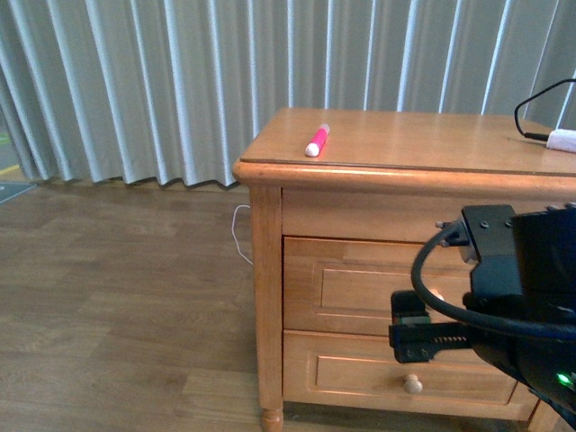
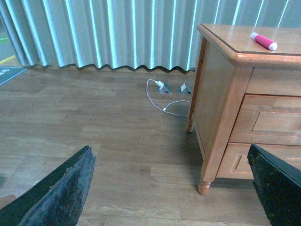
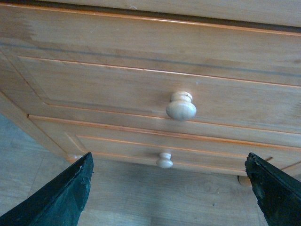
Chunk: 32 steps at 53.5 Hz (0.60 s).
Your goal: Place pink marker in drawer with both arms
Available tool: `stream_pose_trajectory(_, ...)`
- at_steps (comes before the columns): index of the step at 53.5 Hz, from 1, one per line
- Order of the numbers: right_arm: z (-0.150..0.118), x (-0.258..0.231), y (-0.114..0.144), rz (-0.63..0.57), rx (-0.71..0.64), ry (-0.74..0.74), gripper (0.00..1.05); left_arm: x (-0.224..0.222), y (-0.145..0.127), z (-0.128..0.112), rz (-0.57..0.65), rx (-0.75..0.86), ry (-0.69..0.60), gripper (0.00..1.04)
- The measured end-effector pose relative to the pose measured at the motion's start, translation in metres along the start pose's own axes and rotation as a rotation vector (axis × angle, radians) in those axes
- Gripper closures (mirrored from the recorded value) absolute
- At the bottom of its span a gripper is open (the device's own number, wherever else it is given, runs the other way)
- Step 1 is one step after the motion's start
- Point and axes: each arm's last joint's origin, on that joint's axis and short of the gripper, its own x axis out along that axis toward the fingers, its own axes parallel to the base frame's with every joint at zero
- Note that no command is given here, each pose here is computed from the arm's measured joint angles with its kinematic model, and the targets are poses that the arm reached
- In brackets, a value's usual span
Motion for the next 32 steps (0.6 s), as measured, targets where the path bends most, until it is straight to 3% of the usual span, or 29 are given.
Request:
stream_pose_trajectory(14, 0.007, 0.041, 0.012, -0.05, 0.054, -0.017, 0.09, 0.0, 0.0, 0.0, 0.0, 0.0, 0.0, 0.06)
stream_pose_trajectory(32, 0.004, 0.07, -0.001, -0.121, 0.096, -0.017, 0.09, 0.0, 0.0, 0.0, 0.0, 0.0, 0.0, 0.06)
